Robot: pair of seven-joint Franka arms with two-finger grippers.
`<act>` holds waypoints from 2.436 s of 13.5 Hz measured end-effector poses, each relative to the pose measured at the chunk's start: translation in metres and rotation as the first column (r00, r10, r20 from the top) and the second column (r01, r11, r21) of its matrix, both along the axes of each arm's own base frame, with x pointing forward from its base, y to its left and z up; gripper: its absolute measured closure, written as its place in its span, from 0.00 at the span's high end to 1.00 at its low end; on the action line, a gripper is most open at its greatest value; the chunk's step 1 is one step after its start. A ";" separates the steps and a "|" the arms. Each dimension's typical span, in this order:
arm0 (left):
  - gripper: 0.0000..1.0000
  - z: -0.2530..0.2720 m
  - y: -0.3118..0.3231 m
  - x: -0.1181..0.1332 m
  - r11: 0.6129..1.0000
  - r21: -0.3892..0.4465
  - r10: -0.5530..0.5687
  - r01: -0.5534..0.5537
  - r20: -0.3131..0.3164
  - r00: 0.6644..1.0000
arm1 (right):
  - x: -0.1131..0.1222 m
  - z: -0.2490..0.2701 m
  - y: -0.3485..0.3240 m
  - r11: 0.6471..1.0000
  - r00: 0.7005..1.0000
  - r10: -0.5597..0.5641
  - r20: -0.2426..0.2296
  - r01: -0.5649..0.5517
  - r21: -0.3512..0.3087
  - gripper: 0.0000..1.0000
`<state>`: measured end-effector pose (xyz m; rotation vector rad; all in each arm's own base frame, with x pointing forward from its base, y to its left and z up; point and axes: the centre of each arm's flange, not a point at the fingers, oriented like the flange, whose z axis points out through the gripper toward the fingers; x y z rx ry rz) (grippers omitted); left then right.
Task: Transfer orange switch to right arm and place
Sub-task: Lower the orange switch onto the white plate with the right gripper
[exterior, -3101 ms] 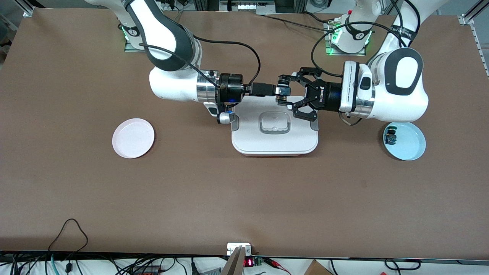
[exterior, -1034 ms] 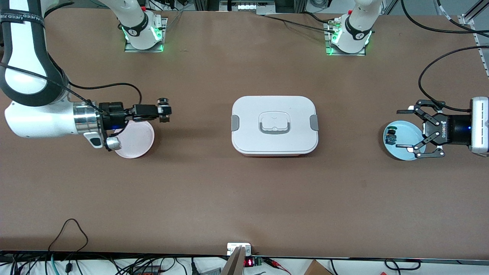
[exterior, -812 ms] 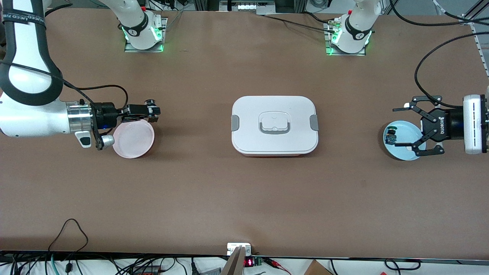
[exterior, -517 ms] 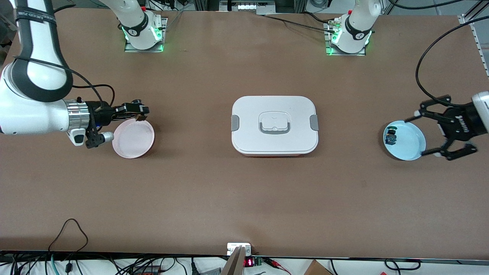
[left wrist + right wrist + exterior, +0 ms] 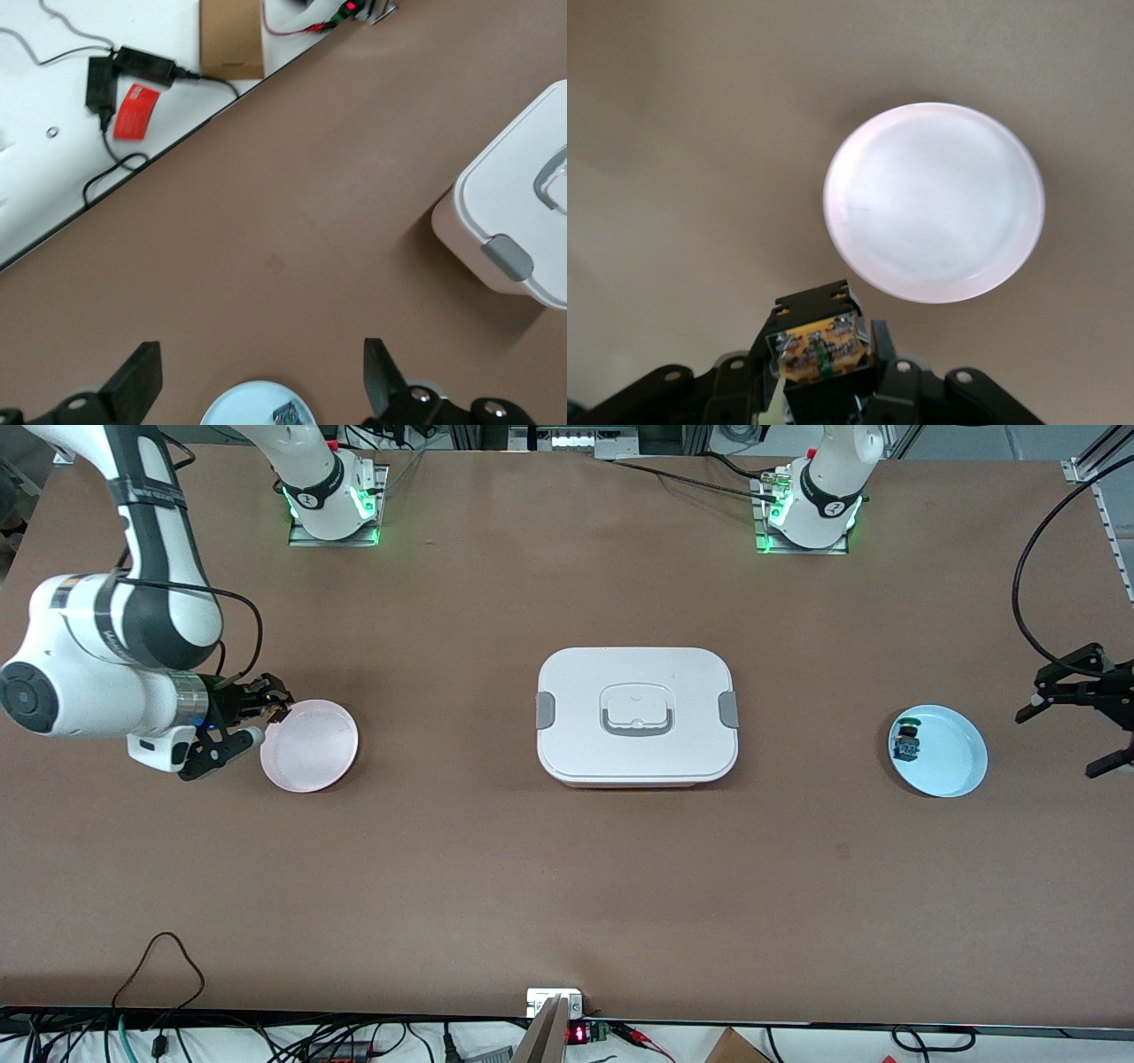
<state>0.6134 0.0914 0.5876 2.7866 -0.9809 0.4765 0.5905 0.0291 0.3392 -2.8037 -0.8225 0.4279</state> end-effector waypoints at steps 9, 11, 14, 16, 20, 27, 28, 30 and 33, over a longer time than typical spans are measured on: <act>1.00 0.019 -0.029 -0.010 0.846 0.071 0.529 -0.528 -0.236 0.815 | -0.026 -0.060 -0.014 0.799 0.782 0.600 0.169 -0.598 -0.064 0.44; 1.00 0.019 -0.061 -0.016 0.737 0.164 0.673 -0.656 -0.276 0.687 | -0.032 -0.069 -0.011 0.759 0.742 0.650 0.164 -0.644 -0.094 0.44; 1.00 0.014 -0.119 -0.024 0.644 0.293 0.765 -0.707 -0.237 0.598 | -0.039 -0.082 -0.001 0.728 0.701 0.684 0.202 -0.674 -0.129 0.44; 1.00 0.013 -0.129 -0.025 0.636 0.303 0.771 -0.710 -0.229 0.594 | -0.045 -0.091 0.006 0.712 0.678 0.699 0.225 -0.687 -0.142 0.44; 1.00 0.020 -0.121 -0.027 0.628 0.295 0.778 -0.720 -0.224 0.587 | -0.051 -0.100 0.018 0.696 0.655 0.715 0.246 -0.702 -0.155 0.44; 1.00 0.026 -0.117 -0.030 0.647 0.271 0.763 -0.713 -0.238 0.601 | -0.058 -0.133 0.018 0.689 0.639 0.720 0.270 -0.704 -0.172 0.44; 1.00 0.026 -0.109 -0.029 0.659 0.257 0.752 -0.707 -0.257 0.607 | -0.058 -0.138 0.018 0.689 0.639 0.721 0.270 -0.704 -0.172 0.44; 1.00 0.024 -0.084 -0.029 0.683 0.224 0.728 -0.696 -0.297 0.618 | -0.058 -0.144 0.018 0.687 0.634 0.722 0.277 -0.704 -0.179 0.44; 1.00 0.024 -0.063 -0.033 0.713 0.221 0.697 -0.666 -0.325 0.639 | -0.057 -0.152 0.018 0.687 0.632 0.722 0.284 -0.703 -0.184 0.44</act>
